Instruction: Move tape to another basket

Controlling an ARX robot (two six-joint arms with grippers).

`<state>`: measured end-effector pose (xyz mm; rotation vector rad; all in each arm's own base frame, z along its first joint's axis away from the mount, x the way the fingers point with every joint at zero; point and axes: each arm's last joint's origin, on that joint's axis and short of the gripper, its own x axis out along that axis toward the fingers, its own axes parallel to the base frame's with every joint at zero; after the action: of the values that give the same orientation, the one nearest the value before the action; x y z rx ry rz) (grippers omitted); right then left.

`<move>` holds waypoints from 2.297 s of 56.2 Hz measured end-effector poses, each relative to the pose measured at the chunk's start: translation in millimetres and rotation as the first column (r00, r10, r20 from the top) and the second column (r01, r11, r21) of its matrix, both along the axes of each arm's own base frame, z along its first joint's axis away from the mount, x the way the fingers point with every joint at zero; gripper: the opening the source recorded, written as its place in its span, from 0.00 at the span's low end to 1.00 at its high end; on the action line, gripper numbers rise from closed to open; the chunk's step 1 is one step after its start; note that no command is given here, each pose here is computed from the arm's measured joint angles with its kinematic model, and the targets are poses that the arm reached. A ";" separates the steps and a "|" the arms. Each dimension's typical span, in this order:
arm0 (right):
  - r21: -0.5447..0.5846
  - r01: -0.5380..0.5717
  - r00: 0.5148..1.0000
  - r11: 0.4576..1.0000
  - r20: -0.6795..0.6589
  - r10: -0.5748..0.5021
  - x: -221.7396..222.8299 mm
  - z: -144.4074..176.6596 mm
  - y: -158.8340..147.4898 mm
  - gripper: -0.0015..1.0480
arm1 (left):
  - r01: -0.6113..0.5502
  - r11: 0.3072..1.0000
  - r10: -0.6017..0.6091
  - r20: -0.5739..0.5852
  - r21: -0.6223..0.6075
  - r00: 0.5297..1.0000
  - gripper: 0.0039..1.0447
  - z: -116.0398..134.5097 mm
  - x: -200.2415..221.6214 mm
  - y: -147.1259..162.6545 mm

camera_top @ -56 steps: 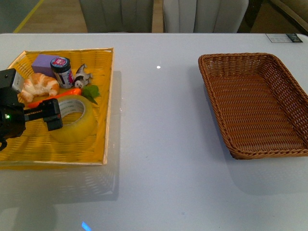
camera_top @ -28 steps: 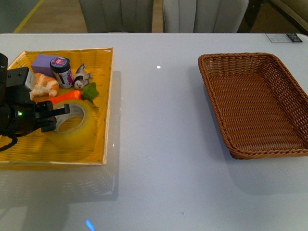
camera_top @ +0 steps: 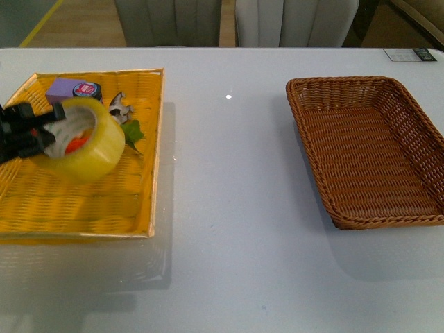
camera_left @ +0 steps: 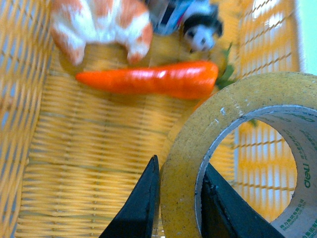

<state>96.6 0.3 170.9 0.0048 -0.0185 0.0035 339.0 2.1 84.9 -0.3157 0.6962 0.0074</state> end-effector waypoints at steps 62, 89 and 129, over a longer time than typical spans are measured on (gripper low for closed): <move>0.048 -0.038 0.994 0.998 -0.097 0.042 0.5 -0.8 0.5 0.91 | 0.433 0.866 -0.400 0.172 -0.252 0.900 0.15 126.3 -38.3 -213.1; 0.546 -0.255 0.827 0.798 -0.304 0.472 75.4 31.0 15.2 0.91 | 0.468 0.855 -0.445 0.147 -0.225 0.883 0.15 118.4 -42.1 -210.4; 0.676 -0.415 0.688 0.609 -0.204 0.696 159.5 36.9 46.4 0.91 | 0.495 0.838 -0.474 0.144 -0.231 0.869 0.14 119.1 -42.1 -208.7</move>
<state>256.2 46.7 207.8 0.6496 0.4657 0.6670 296.9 -206.7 204.0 -0.3819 0.6808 -0.5870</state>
